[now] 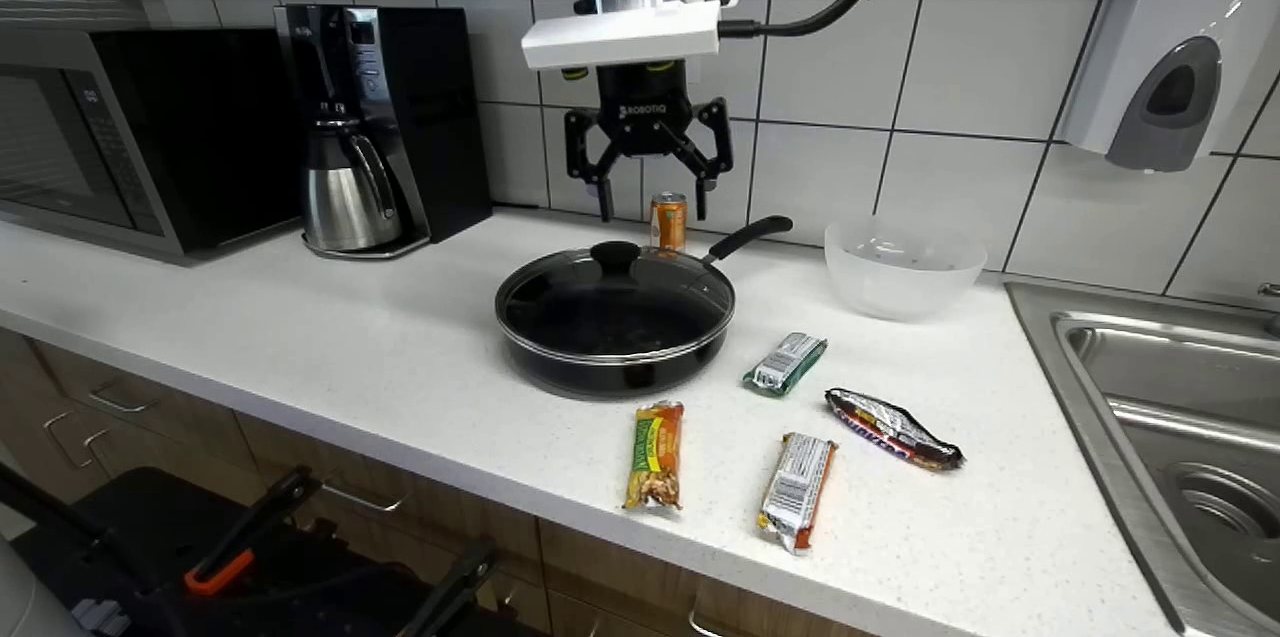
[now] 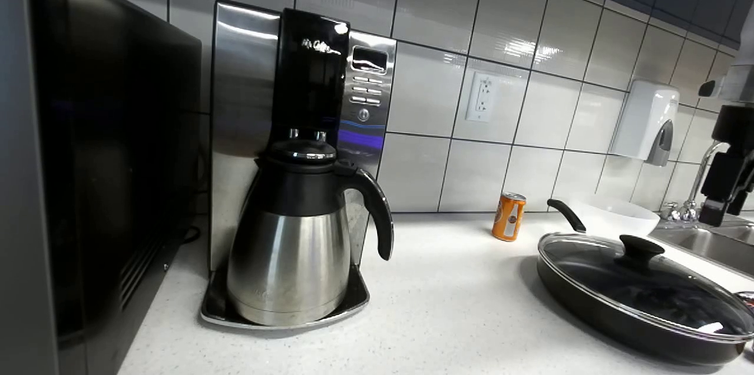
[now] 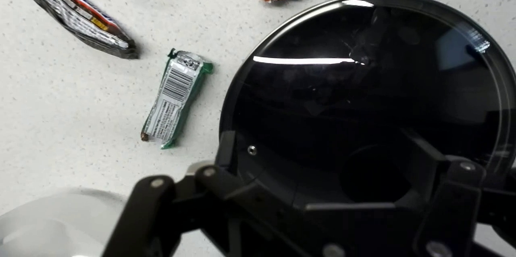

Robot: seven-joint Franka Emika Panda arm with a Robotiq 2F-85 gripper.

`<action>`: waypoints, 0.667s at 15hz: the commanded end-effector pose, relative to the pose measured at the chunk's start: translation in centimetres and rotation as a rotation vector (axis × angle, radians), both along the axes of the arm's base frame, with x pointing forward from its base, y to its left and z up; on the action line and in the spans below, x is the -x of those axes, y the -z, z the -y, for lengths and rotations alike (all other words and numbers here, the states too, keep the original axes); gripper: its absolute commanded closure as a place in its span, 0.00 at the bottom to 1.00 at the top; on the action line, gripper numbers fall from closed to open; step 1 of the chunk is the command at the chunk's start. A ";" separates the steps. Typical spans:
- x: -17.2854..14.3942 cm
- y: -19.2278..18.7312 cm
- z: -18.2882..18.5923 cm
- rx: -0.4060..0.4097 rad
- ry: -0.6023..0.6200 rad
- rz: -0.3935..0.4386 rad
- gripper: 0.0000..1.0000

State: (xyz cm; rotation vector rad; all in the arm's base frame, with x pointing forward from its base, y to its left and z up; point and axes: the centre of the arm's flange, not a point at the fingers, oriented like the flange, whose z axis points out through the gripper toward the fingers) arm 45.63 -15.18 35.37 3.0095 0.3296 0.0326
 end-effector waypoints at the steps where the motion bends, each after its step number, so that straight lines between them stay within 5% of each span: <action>1: -1.9 1.3 -0.5 -0.044 -0.029 0.025 0.00; 10: -4.5 4.4 -3.3 -0.088 -0.111 -0.016 0.00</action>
